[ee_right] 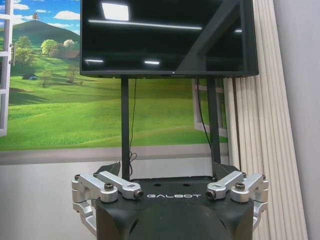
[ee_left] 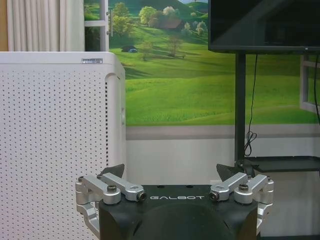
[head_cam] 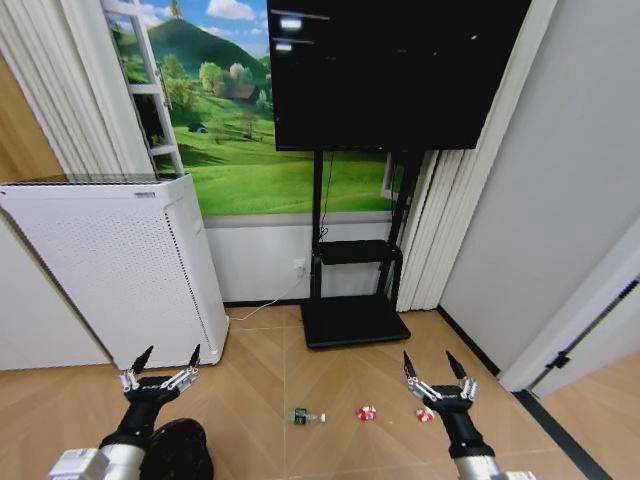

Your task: Pick up the trash bin and place the garbage on the floor into it.

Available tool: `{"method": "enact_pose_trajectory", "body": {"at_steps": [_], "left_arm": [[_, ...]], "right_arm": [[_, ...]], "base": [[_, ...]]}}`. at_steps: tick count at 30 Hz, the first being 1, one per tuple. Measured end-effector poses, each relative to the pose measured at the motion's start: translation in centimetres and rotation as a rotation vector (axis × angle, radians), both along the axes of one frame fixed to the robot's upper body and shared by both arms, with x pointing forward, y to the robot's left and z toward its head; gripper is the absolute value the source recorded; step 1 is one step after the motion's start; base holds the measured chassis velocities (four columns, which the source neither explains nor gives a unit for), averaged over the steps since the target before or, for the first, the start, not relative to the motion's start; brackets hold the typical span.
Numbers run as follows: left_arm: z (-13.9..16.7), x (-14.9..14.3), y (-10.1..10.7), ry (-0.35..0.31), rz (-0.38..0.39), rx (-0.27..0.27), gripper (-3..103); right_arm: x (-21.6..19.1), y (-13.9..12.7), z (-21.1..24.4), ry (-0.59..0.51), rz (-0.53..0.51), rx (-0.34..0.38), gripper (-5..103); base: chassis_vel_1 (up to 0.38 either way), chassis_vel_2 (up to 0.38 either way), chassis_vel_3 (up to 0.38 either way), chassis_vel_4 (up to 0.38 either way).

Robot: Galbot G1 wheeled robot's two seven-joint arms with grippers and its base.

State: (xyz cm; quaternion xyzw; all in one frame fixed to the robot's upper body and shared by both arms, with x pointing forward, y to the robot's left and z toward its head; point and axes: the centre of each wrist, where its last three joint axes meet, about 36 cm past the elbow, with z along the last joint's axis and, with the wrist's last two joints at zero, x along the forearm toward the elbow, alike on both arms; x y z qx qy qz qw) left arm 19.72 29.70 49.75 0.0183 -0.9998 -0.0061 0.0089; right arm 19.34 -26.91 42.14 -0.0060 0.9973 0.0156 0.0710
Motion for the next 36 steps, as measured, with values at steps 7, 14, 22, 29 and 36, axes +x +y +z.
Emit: {"method": "enact_pose_trajectory", "body": {"at_steps": [7, 14, 22, 29, 36], "left_arm": [[0.0, 0.1, 0.0, 0.004, -0.004, -0.009, 100], [-0.1, 0.1, 0.0, 0.007, -0.003, -0.012, 100], [-0.5, 0.1, 0.0, 0.017, 0.004, -0.022, 100], [-1.6, 0.2, -0.1, 0.052, -0.007, -0.037, 100], [-1.6, 0.3, -0.2, 0.061, -0.016, -0.035, 100]], "right_arm": [[0.0, 0.1, -0.2, 0.005, -0.012, 0.004, 100], [0.0, 0.0, -0.3, 0.008, -0.027, 0.005, 100], [0.0, 0.1, -0.4, 0.010, -0.026, 0.012, 100], [-0.4, 0.3, -1.1, 0.031, -0.027, 0.016, 100], [-0.2, 0.5, -1.1, 0.027, -0.021, 0.021, 100]], "base": [[0.000, 0.000, 0.000, 0.000], [0.000, 0.000, 0.000, 0.000], [0.000, 0.000, 0.000, 0.000], [0.000, 0.000, 0.000, 0.000], [0.000, 0.000, 0.000, 0.000]]}}
